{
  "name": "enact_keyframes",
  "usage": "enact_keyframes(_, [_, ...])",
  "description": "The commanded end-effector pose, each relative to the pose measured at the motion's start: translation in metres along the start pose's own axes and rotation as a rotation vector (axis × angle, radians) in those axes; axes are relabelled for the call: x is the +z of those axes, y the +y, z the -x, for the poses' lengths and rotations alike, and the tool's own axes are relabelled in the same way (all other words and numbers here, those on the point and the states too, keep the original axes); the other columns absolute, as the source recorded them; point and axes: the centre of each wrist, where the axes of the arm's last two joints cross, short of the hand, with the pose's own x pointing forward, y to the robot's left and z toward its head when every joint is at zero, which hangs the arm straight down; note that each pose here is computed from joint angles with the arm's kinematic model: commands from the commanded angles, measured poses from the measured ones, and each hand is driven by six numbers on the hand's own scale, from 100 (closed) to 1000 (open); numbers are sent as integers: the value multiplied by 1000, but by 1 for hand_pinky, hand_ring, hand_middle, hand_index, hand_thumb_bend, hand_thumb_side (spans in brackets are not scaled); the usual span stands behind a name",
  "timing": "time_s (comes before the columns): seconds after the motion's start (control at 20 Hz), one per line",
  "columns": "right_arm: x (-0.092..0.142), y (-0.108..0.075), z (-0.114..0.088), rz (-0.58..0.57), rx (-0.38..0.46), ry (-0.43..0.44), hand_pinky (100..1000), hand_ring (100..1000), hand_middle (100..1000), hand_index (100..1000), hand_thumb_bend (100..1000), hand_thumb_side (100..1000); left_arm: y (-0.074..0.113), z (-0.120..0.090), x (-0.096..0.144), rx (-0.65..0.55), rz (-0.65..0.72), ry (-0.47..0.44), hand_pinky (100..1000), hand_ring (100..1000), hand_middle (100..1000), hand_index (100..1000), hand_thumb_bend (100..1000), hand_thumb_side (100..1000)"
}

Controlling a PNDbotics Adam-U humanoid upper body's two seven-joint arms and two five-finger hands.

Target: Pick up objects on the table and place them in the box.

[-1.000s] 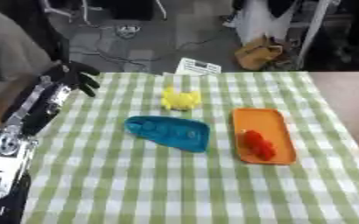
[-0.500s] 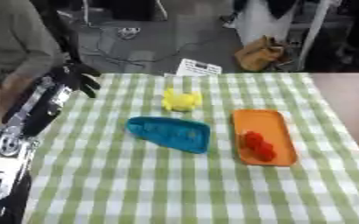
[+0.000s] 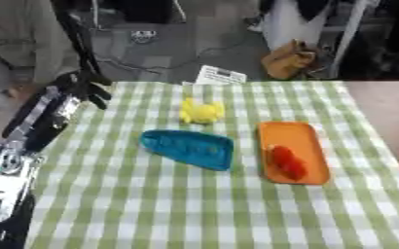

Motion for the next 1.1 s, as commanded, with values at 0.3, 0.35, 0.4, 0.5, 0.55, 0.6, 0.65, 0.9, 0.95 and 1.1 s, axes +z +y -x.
enact_keyframes(0.3, [-5,-8,-8,-3,31,-34,519,603,738,753,100,686,25,-11,-24,-187,79,-39,597,655,715,817,100,641])
enact_keyframes(0.35, [-4,-8,-8,-4,31,-34,519,603,738,753,100,686,28,-10,-28,-232,95,-41,597,655,715,817,100,641])
enact_keyframes(0.4, [-4,-8,-8,-4,31,-33,519,603,738,753,100,686,32,-10,-32,-277,108,-42,612,667,728,829,100,550])
enact_keyframes(0.5, [-4,-7,-8,-6,30,-33,519,603,738,753,100,686,36,-7,-40,-365,135,-39,612,667,728,829,100,550])
enact_keyframes(0.55, [-4,-7,-8,-6,30,-33,519,603,738,753,100,686,36,-5,-41,-388,139,-39,612,667,728,829,100,550])
enact_keyframes(0.6, [-4,-7,-8,-6,30,-33,519,603,738,753,100,686,36,-3,-41,-402,140,-39,612,667,728,829,100,550])
enact_keyframes(0.65, [-4,-7,-8,-7,29,-33,519,603,738,753,100,686,35,-2,-41,-411,140,-40,612,667,728,829,100,550])
enact_keyframes(0.9, [-4,-4,-8,-27,19,-30,518,603,738,753,100,686,40,-2,-65,-519,296,-63,675,726,800,866,100,212])
enact_keyframes(0.95, [-4,-4,-8,-29,17,-30,518,603,738,753,100,686,36,0,-72,-528,335,-56,679,729,802,867,100,203])
enact_keyframes(1.1, [-4,-5,-8,-26,17,-29,518,603,738,753,100,686,31,4,-93,-554,410,-40,679,729,802,867,100,203])
